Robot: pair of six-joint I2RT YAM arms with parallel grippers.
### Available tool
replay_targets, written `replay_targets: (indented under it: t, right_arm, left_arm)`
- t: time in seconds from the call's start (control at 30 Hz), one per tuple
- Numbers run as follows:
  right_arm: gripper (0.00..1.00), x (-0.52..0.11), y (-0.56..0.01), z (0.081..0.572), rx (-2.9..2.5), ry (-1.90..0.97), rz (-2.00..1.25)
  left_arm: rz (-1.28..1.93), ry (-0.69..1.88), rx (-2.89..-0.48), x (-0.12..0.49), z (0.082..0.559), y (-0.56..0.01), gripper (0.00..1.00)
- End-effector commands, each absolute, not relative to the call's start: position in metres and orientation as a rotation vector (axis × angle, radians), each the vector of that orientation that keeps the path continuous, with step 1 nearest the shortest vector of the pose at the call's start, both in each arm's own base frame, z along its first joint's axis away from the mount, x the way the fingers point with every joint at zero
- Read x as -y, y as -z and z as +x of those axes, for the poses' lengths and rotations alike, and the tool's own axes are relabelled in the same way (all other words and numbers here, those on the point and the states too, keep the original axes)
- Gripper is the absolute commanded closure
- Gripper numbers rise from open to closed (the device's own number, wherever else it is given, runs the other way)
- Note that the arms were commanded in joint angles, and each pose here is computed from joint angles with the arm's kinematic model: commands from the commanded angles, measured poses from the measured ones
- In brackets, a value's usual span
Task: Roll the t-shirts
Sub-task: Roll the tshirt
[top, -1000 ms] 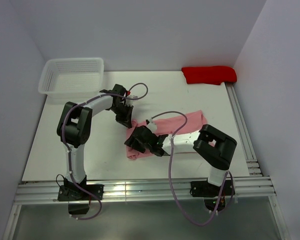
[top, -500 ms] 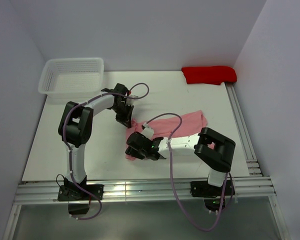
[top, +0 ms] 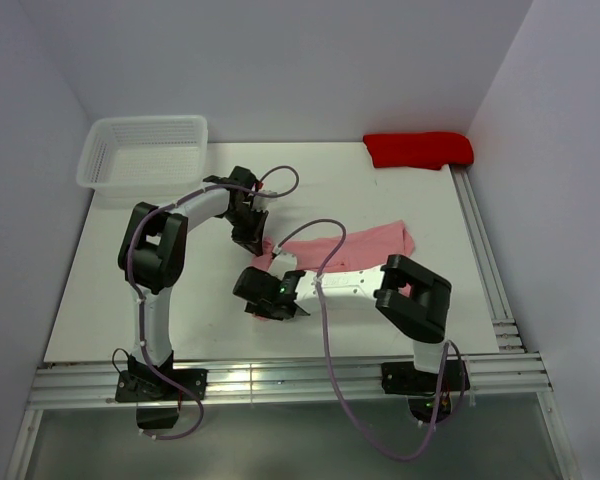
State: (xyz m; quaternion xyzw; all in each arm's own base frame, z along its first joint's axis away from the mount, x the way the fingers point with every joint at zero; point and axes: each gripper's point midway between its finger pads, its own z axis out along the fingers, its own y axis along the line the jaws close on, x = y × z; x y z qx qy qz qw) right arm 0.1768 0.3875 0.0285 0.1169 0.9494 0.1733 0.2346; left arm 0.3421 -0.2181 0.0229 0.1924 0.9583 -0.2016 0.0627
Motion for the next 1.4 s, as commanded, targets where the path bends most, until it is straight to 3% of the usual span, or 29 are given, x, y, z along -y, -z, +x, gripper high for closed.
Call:
replay_targets:
  t: [0.0,0.13,0.23,0.37,0.47,0.63,0.73,0.83,0.93,1.0,1.17,1.37]
  right_arm:
    - [0.47,-0.366,-0.022,0.176,-2.600,-0.245,0.256]
    - [0.56,-0.365,-0.014,0.172,-2.622,-0.225,0.248]
    - [0.69,-0.370,-0.010,0.166,-2.630,-0.341,0.274]
    - [0.84,-0.389,-0.035,0.168,-2.554,-0.642,0.367]
    - [0.89,-0.390,-0.044,0.170,-2.499,-0.814,0.460]
    - [0.94,-0.370,-0.026,0.164,-2.449,-0.976,0.643]
    - [0.94,-0.363,-0.021,0.163,-2.410,-1.067,0.737]
    - [0.94,-0.364,-0.015,0.162,-2.405,-1.131,0.779]
    - [0.95,-0.364,-0.007,0.161,-2.396,-1.186,0.827]
    - [0.96,-0.367,-0.013,0.163,-2.362,-1.270,0.869]
    - [0.98,-0.362,-0.005,0.165,-2.337,-1.354,0.921]
    - [0.98,-0.356,-0.004,0.167,-2.300,-1.423,0.968]
  left_arm:
    - [0.598,0.516,-2.878,0.212,0.355,-0.015,1.00]
    - [0.597,0.510,-2.879,0.213,0.356,-0.015,1.00]
    - [0.595,0.512,-2.880,0.213,0.356,-0.015,1.00]
    - [0.600,0.512,-2.882,0.213,0.355,-0.013,1.00]
    - [0.604,0.512,-2.876,0.214,0.356,-0.014,1.00]
    - [0.619,0.534,-2.862,0.216,0.357,-0.018,0.94]
    - [0.639,0.571,-2.844,0.220,0.358,-0.022,0.84]
    - [0.670,0.641,-2.808,0.228,0.359,-0.033,0.73]
    - [0.734,0.733,-2.720,0.236,0.362,-0.054,0.52]
    - [0.763,0.787,-2.672,0.238,0.362,-0.064,0.45]
    - [0.760,1.027,-2.592,0.230,0.354,-0.085,0.38]
    - [0.759,1.249,-2.561,0.219,0.332,-0.072,0.37]
